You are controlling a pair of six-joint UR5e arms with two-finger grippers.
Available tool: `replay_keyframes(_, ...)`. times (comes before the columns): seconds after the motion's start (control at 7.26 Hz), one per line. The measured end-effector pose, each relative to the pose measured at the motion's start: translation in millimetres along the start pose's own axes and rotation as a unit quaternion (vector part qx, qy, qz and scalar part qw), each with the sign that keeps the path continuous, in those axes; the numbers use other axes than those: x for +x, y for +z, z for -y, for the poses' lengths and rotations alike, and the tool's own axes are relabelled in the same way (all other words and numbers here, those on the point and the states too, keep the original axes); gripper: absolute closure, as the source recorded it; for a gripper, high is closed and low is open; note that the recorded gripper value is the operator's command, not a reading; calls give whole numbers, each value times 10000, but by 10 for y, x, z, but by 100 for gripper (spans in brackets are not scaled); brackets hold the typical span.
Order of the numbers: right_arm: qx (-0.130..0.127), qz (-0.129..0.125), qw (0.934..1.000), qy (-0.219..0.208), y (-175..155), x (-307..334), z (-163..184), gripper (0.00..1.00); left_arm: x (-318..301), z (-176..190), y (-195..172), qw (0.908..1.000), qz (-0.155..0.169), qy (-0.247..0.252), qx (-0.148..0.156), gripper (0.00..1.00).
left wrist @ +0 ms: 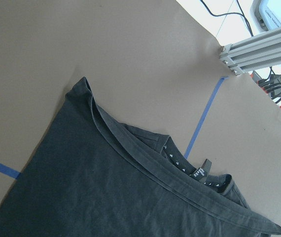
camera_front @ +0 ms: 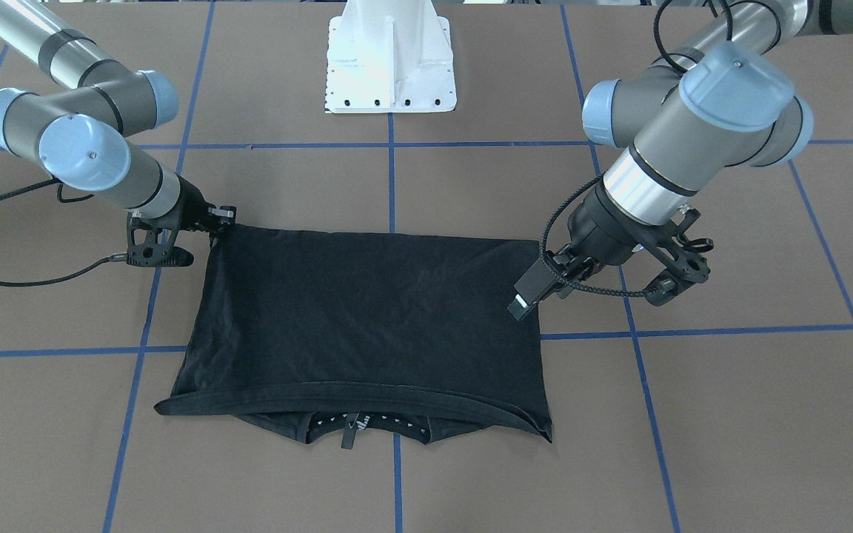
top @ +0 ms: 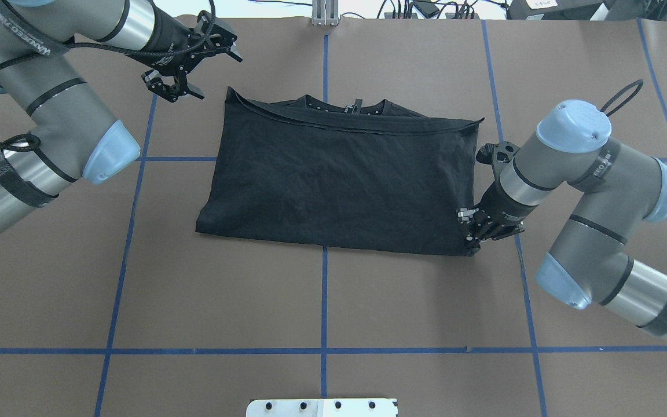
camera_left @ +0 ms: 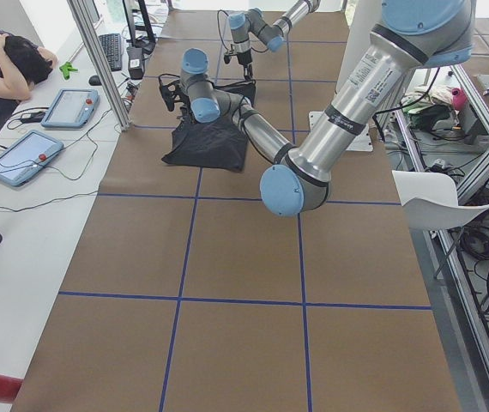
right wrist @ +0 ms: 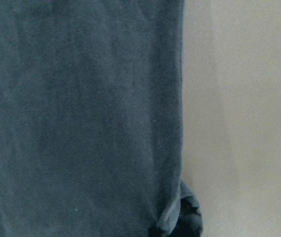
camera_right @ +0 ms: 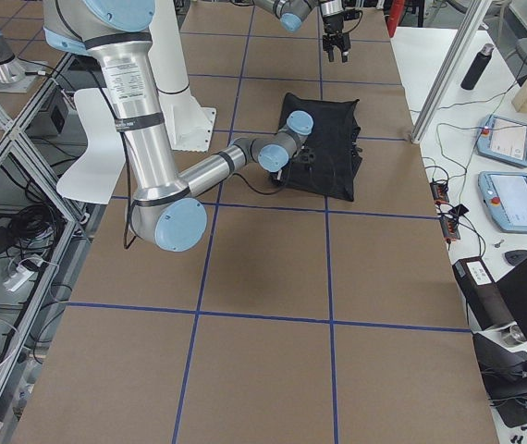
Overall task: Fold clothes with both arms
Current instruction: 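Drag the grasped side edge with the right gripper, rotating the shirt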
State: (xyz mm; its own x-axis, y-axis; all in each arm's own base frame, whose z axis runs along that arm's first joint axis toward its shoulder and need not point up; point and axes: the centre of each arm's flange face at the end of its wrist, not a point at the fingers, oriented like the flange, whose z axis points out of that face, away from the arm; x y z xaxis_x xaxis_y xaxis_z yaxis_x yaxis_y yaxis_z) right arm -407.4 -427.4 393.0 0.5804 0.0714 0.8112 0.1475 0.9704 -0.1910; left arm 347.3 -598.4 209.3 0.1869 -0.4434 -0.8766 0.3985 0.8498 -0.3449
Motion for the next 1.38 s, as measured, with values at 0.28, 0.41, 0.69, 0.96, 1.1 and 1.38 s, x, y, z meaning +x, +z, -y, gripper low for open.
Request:
replay_keyframes(0.28,-621,267,9973,-282,89,-298,-615,100,-7,7,-20,10000,-9,0,9,0)
replay_keyframes(0.41,-1018,364,9937,-289,214,-536,-935,100,-11,3,-33,10000,-18,4,12,0)
replay_keyframes(0.69,-1584,514,9858,-213,381,-1160,-1584,100,-22,5,-38,10000,-18,8,19,0)
replay_keyframes(0.96,-1902,581,9799,-166,441,-1522,-1983,0,-73,9,-20,10000,6,6,23,0)
replay_keyframes(1.1,-1914,634,9793,-165,381,-1566,-2031,0,-144,-16,29,10000,55,32,-2,0)
replay_keyframes(1.38,-1584,775,9843,-6,94,-1497,-1738,0,-305,-363,259,9994,177,224,-220,0)
